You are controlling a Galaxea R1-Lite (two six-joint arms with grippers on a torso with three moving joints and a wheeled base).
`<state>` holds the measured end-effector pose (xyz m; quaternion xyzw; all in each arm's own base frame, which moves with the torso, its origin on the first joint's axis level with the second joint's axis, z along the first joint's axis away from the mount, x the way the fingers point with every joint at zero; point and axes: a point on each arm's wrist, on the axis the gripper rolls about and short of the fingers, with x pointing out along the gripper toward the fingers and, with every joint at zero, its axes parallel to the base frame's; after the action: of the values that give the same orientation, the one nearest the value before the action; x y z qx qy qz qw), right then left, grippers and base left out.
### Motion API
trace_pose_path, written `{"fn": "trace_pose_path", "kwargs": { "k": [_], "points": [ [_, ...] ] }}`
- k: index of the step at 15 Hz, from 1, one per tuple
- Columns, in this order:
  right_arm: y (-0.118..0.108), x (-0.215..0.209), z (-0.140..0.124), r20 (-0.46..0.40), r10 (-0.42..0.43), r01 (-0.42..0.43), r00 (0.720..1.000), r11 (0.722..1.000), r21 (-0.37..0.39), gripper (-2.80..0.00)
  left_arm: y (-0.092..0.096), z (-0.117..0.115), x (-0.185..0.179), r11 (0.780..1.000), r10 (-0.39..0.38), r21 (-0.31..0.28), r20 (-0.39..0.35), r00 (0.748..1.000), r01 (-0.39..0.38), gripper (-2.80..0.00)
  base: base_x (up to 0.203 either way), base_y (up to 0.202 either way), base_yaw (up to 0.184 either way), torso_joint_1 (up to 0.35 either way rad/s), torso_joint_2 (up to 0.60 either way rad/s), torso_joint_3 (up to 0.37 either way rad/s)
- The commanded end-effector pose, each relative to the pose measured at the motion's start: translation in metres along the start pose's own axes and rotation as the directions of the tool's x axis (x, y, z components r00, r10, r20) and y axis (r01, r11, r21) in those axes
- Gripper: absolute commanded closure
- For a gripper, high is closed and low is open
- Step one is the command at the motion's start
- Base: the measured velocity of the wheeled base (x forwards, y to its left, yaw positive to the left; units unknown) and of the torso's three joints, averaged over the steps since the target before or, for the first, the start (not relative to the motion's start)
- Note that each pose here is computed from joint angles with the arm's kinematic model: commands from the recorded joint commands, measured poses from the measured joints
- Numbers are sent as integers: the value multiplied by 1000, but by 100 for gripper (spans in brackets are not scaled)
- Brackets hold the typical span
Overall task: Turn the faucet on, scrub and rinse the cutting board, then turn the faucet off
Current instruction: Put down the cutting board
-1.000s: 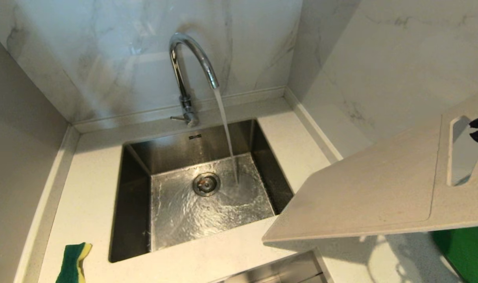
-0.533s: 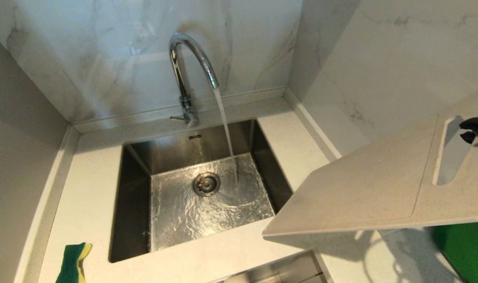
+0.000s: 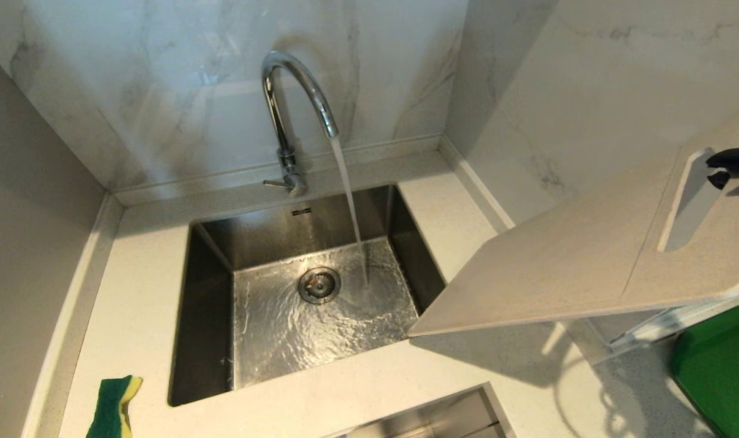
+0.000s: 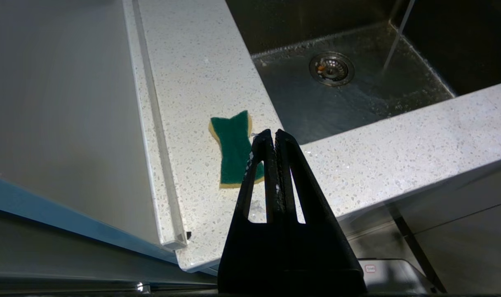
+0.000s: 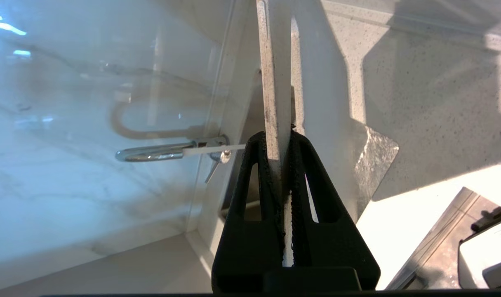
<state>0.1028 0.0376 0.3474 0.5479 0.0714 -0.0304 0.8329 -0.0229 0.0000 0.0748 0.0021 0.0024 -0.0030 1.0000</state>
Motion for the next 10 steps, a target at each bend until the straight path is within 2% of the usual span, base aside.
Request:
{"fn": "trace_pose_path", "kwargs": {
  "k": [1, 6, 10],
  "points": [
    [3, 9, -6, 0, -22, 22, 1000, 1000, -13, 0, 0, 0, 0, 1000, 0, 0, -3, 1000, 0, 0, 0, 0, 0, 0, 0, 0],
    [7, 18, -13, 26, -47, 48, 999, 998, -35, 0, 0, 0, 0, 1000, 0, 0, -3, 1000, 0, 0, 0, 0, 0, 0, 0, 0],
    [11, 25, -15, 56, -36, 37, 998, 999, -24, 0, 0, 0, 0, 1000, 0, 0, -3, 1000, 0, 0, 0, 0, 0, 0, 0, 0]
  ]
}}
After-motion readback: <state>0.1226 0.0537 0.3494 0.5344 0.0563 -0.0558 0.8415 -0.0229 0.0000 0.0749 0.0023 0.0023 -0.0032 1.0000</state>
